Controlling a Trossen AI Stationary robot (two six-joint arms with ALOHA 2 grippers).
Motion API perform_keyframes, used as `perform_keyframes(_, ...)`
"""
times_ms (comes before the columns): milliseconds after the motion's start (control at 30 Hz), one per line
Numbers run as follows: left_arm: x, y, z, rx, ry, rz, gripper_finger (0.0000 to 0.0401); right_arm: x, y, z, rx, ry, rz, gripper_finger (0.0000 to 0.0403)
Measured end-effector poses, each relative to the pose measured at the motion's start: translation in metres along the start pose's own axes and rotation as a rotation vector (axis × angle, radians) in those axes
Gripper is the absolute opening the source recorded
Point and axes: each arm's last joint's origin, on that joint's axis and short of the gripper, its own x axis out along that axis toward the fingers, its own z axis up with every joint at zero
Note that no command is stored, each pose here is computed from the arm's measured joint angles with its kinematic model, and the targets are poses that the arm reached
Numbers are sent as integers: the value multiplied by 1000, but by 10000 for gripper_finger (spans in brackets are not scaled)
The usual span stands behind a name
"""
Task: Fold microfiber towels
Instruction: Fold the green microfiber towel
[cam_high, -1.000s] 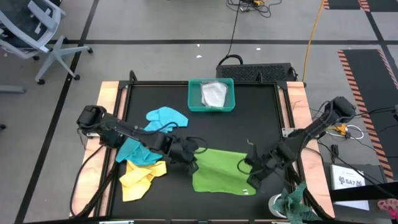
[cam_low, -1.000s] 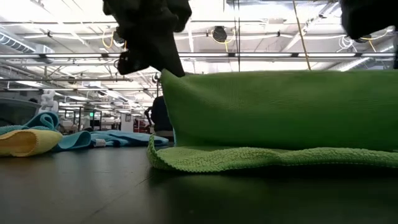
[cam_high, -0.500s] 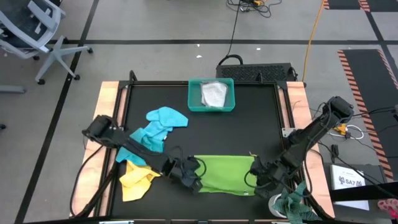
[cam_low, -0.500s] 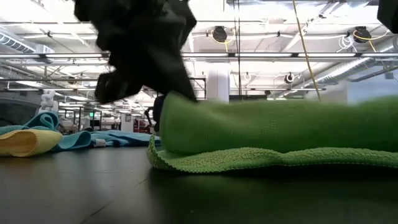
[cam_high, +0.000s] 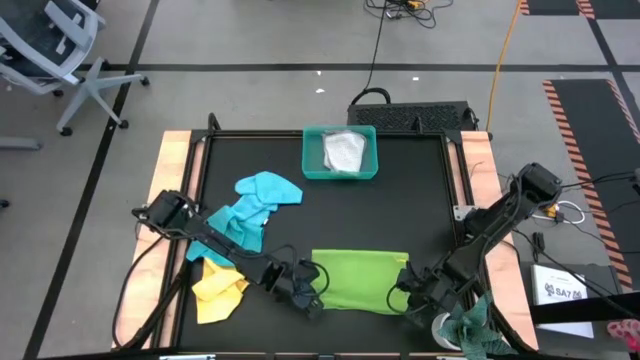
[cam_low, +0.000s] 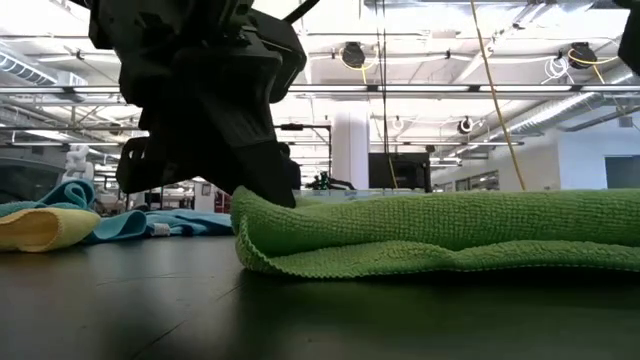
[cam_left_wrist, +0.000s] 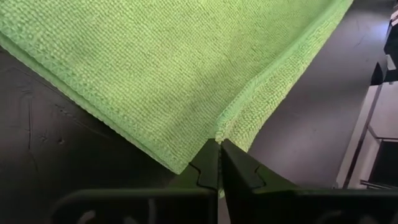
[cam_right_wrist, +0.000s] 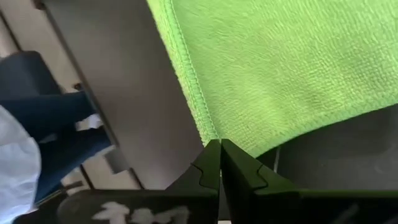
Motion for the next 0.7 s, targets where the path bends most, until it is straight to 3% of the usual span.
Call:
perform_keyframes(300, 0, -1, -2, 14, 53, -29, 16, 4, -1, 0, -25, 1, -14, 6)
perform_keyframes(467, 0, -2, -2, 10, 85, -44, 17, 4, -1, 0, -55, 2, -15, 35)
perform_keyframes(700, -2, -11, 1, -15, 67, -146, 17, 4, -1, 1, -94, 2, -16, 86)
